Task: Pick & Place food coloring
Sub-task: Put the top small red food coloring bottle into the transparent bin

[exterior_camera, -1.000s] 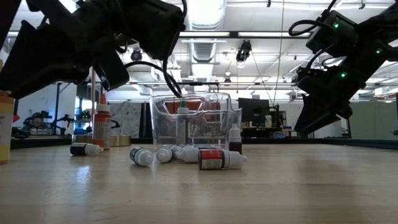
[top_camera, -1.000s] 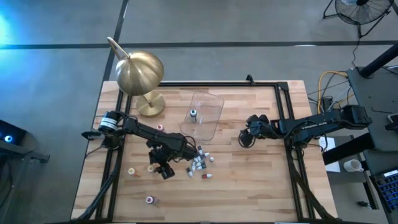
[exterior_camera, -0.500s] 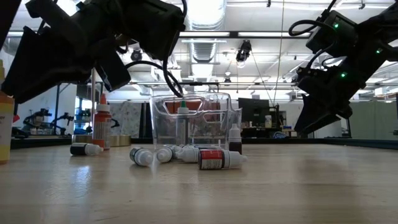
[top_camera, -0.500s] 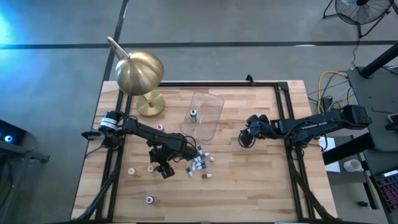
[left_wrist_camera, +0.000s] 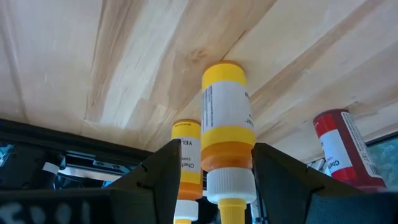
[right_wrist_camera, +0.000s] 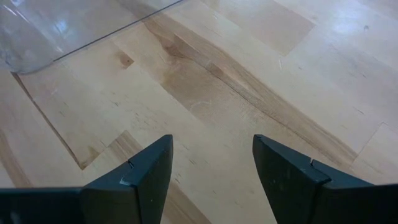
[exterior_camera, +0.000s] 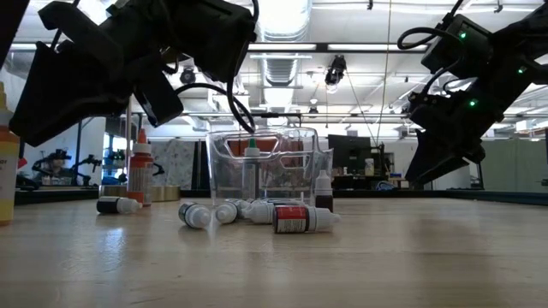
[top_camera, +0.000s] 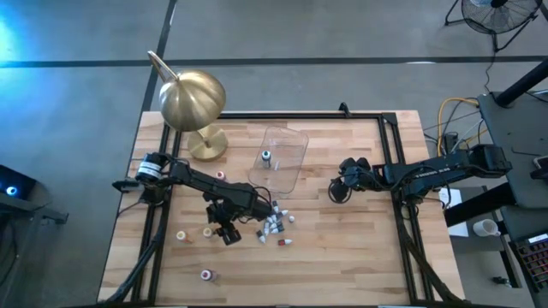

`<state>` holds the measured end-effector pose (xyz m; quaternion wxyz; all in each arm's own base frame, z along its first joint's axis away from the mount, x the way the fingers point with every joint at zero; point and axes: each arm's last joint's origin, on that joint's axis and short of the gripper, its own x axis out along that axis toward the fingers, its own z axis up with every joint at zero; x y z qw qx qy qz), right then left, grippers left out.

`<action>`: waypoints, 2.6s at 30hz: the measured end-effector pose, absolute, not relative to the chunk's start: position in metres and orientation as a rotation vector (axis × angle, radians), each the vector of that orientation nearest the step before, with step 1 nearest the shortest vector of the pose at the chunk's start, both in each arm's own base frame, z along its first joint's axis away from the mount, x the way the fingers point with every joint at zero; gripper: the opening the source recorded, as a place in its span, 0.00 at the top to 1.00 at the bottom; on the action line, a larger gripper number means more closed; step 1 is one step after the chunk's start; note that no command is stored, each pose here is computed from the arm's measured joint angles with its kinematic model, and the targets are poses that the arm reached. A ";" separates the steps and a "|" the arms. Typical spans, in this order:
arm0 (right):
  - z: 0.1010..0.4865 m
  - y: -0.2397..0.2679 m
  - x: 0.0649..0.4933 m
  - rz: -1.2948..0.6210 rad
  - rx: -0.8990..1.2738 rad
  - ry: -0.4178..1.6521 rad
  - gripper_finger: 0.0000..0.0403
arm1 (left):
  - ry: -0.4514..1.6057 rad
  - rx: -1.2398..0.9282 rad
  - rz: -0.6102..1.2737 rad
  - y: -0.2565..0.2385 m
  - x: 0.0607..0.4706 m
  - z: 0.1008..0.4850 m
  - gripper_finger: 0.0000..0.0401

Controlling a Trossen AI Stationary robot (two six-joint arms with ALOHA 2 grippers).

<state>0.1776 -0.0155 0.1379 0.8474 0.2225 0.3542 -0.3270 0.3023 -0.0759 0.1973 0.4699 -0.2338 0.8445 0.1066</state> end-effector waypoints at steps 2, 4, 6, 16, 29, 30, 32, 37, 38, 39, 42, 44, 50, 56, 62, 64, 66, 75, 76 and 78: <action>0.138 -0.016 0.178 -0.689 0.467 0.747 0.47 | 2.069 -0.572 0.259 -0.076 0.302 0.197 0.58; 0.138 -0.016 0.178 -0.688 0.466 0.748 0.47 | 2.069 -0.572 0.259 -0.076 0.302 0.197 0.58; 0.138 -0.016 0.178 -0.688 0.466 0.748 0.47 | 2.069 -0.572 0.259 -0.076 0.302 0.197 0.58; 0.138 -0.016 0.178 -0.688 0.465 0.748 0.47 | 2.038 -0.495 0.301 -0.073 0.303 0.196 0.58; 0.138 -0.016 0.178 -0.687 0.463 0.749 0.47 | 1.931 -0.246 0.404 -0.067 0.306 0.194 0.58; 0.138 -0.015 0.178 -0.687 0.462 0.749 0.47 | 1.916 -0.212 0.407 -0.066 0.307 0.194 0.58; 0.138 -0.015 0.178 -0.687 0.462 0.749 0.47 | 1.878 -0.156 0.413 -0.064 0.309 0.193 0.58; 0.138 -0.016 0.178 -0.687 0.462 0.749 0.47 | 1.779 -0.048 0.423 -0.062 0.315 0.189 0.58; 0.138 -0.016 0.178 -0.687 0.462 0.749 0.47 | 1.754 -0.026 0.436 -0.061 0.316 0.188 0.58; 0.138 -0.016 0.178 -0.687 0.462 0.750 0.47 | 1.733 -0.003 0.454 -0.060 0.317 0.186 0.58; 0.138 -0.015 0.177 -0.687 0.462 0.750 0.47 | 1.679 0.045 0.489 -0.058 0.318 0.183 0.58; 0.138 -0.015 0.177 -0.687 0.462 0.750 0.47 | 1.638 0.030 0.489 -0.058 0.319 0.180 0.58; 0.138 -0.015 0.177 -0.687 0.462 0.751 0.47 | 1.489 -0.037 0.480 -0.059 0.320 0.179 0.58; 0.138 -0.016 0.177 -0.687 0.462 0.752 0.47 | 1.321 -0.065 0.425 -0.057 0.314 0.193 0.58; 0.138 -0.015 0.177 -0.687 0.461 0.752 0.47 | 1.249 -0.101 0.410 -0.054 0.298 0.206 0.58; 0.137 -0.016 0.177 -0.688 0.461 0.752 0.47 | 1.245 -0.119 0.421 -0.052 0.290 0.208 0.58; 0.137 -0.015 0.177 -0.688 0.460 0.755 0.47 | 1.228 -0.150 0.436 -0.051 0.285 0.211 0.58; 0.135 -0.017 0.175 -0.739 0.428 0.738 0.47 | 1.183 -0.297 0.384 -0.050 0.271 0.231 0.58; 0.135 -0.018 0.174 -0.750 0.423 0.732 0.47 | 1.177 -0.302 0.386 -0.050 0.270 0.232 0.58; 0.135 -0.018 0.174 -0.768 0.413 0.723 0.47 | 1.163 -0.326 0.399 -0.049 0.269 0.235 0.58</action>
